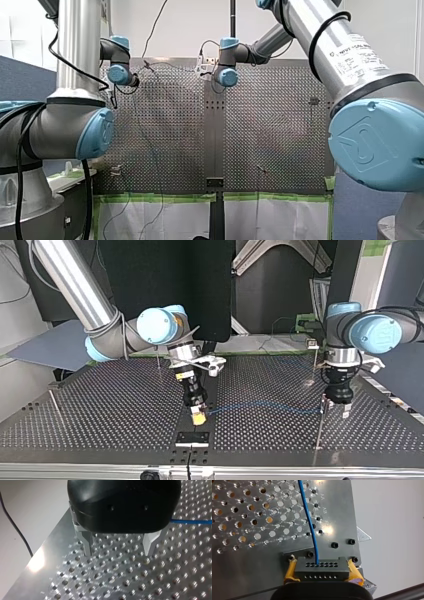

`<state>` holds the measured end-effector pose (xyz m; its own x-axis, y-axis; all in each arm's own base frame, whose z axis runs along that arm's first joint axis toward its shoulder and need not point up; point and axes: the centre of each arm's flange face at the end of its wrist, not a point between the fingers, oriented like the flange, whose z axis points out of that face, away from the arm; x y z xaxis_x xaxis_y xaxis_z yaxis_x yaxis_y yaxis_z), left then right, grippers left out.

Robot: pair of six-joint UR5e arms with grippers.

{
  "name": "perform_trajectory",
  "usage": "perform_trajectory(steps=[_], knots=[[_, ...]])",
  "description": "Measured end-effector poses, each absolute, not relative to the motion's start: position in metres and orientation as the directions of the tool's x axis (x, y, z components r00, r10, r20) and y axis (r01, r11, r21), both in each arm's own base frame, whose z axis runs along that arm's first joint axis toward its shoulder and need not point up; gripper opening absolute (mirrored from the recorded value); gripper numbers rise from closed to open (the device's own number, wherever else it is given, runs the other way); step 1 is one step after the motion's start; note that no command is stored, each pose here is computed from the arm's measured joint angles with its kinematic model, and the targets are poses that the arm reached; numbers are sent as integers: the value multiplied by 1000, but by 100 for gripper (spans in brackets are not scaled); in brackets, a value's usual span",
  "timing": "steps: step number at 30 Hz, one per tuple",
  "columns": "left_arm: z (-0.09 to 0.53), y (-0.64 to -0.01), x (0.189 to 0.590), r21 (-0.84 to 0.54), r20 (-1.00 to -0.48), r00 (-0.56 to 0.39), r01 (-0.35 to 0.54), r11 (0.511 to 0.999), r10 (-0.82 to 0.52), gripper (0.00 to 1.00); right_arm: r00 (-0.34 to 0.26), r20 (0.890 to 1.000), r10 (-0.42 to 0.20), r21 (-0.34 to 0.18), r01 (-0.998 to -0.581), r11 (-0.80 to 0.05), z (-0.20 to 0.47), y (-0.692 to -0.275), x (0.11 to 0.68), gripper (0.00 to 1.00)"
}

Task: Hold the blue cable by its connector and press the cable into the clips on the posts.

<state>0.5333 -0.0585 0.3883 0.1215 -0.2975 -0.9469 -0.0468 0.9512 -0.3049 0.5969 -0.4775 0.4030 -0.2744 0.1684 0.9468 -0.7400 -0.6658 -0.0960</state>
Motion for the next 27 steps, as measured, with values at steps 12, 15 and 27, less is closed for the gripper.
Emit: perform_trajectory(steps=[12, 15, 27], knots=[[394, -68, 486, -368, -930, 53, -53, 928, -365, 100, -271, 948, 167, -92, -737, -670, 402, -477, 598, 2], [403, -71, 477, -373, -927, 45, -37, 927, -372, 100, -270, 948, 167, -92, -737, -670, 401, -477, 598, 2], [437, -79, 441, -348, -937, 34, -15, 938, -347, 100, -271, 948, 164, -94, -736, -670, 401, -477, 598, 2]])
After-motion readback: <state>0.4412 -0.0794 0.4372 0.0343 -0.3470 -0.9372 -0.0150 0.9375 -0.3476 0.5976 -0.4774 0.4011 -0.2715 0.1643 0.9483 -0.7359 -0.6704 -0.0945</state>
